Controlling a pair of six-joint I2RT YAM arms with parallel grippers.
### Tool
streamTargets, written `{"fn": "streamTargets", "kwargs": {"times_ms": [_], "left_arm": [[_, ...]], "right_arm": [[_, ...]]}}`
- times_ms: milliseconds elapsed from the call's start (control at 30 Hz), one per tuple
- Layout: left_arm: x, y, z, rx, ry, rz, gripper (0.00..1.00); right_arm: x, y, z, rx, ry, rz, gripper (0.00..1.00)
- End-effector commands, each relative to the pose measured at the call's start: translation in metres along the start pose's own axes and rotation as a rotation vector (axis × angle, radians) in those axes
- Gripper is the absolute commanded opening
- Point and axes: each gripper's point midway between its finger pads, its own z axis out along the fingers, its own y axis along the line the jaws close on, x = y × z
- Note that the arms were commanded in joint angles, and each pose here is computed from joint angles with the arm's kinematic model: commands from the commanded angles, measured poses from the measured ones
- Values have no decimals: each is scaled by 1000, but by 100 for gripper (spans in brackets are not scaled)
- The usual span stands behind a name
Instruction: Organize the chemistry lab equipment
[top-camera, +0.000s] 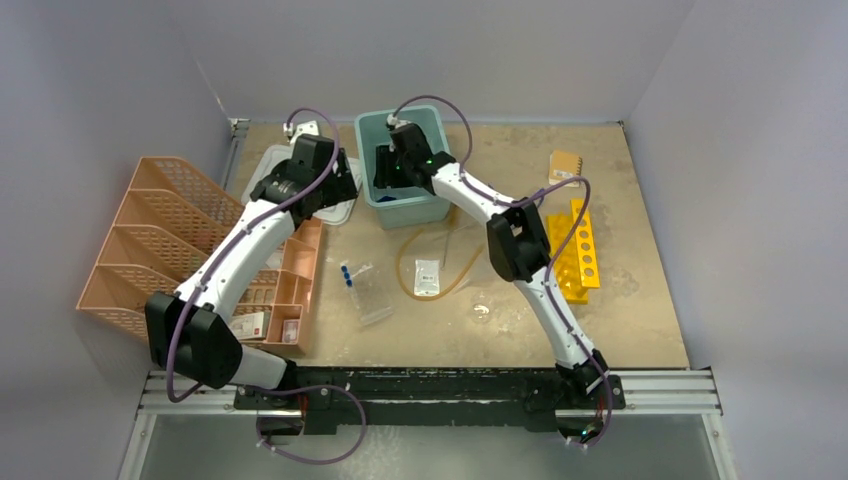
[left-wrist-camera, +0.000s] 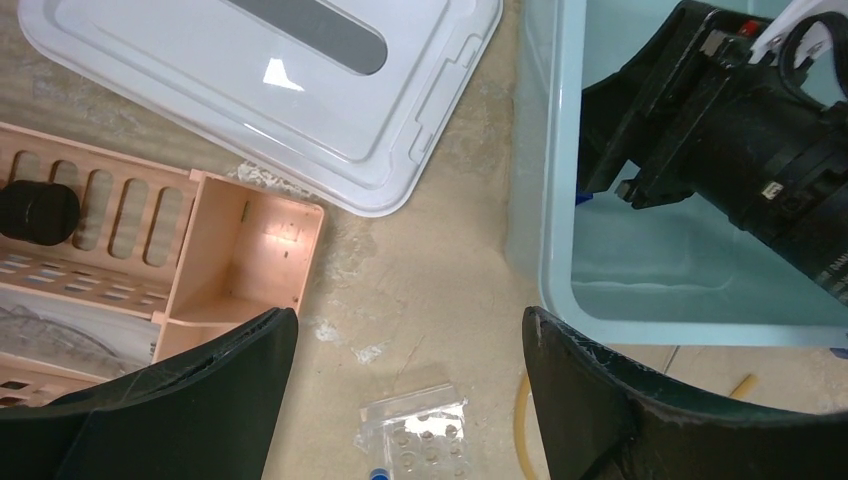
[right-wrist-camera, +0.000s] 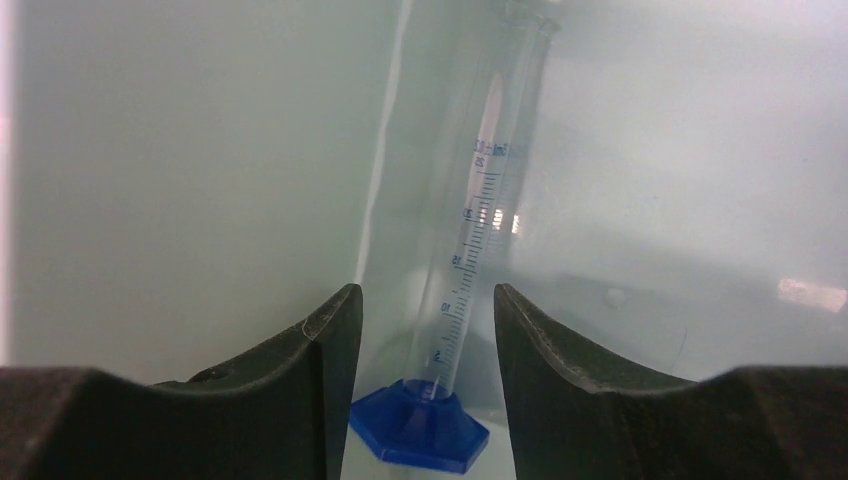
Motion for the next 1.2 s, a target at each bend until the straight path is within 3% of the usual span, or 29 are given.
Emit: {"fn": "streamTargets", "kwargs": {"times_ms": [0,233,433,700,967,1167], "left_arm": [[-22,-4,-19,35,-72,-28,82],[-39,-13,-33,116,-155,-49,82],[-45,-22,-39,185,-205,-59,82],[-48,-35,-35,252,-225,-91,82],[-44,-46,-29,291,-203,-117,81],[-42,-49,-29,304,-193,-123,81]], "right_arm": [[-90,50,-77,-111,-200,-44,54],[-144,68,-173,-153,-347,-115,55],[-138,10,-234,35,-368,-127,56],[-58,-58,-283,198,-247,-121,63],[63,-92,-268,239,-1,53,62],[115,-114,-253,297,126,85,55]]}}
